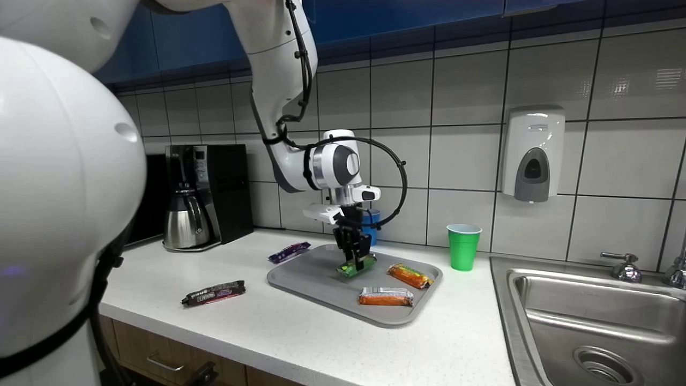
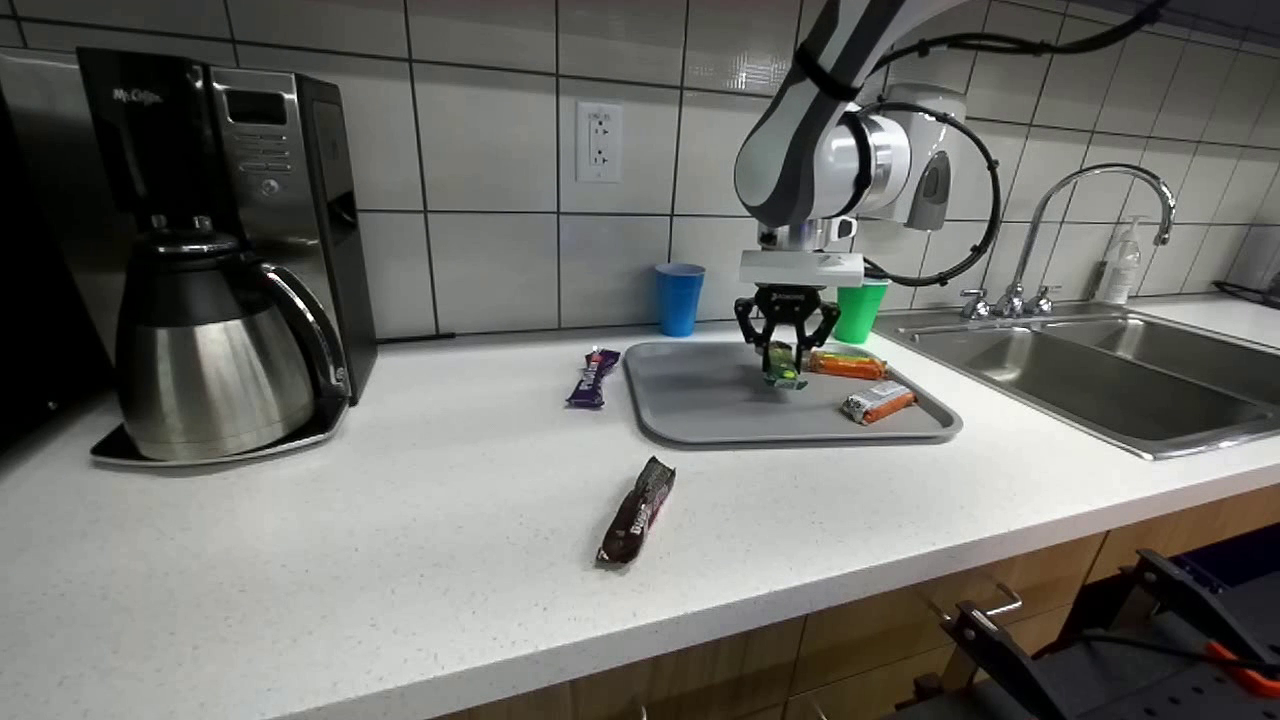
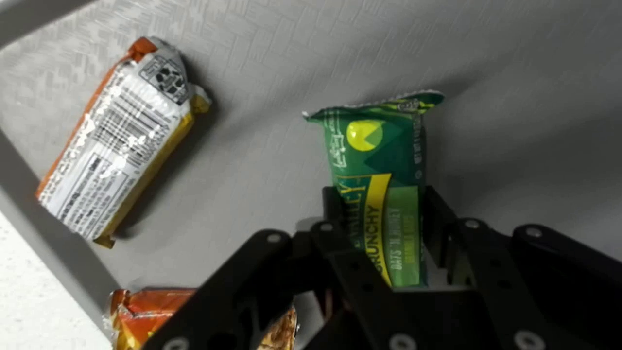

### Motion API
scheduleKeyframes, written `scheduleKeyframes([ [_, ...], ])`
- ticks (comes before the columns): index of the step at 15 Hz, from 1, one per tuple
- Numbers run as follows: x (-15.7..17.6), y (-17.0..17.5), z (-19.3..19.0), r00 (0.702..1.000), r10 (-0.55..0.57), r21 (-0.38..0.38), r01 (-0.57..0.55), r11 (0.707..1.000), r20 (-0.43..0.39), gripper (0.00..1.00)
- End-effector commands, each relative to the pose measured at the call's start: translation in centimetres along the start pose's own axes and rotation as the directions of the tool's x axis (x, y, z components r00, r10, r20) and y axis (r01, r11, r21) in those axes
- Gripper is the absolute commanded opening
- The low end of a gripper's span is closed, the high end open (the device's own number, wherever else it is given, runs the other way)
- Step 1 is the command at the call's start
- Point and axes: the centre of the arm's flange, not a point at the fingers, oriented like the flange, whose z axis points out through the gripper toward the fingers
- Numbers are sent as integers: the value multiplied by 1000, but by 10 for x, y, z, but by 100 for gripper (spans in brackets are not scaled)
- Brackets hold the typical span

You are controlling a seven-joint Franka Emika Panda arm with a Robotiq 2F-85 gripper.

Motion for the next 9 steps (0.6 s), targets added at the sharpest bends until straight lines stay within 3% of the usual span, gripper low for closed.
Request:
scheduleKeyframes([
  [1, -17, 4, -28, 1000, -3, 10, 3, 1000, -4, 17],
  [9, -61, 1, -54, 1000, 11, 9, -12, 1000, 7, 17],
])
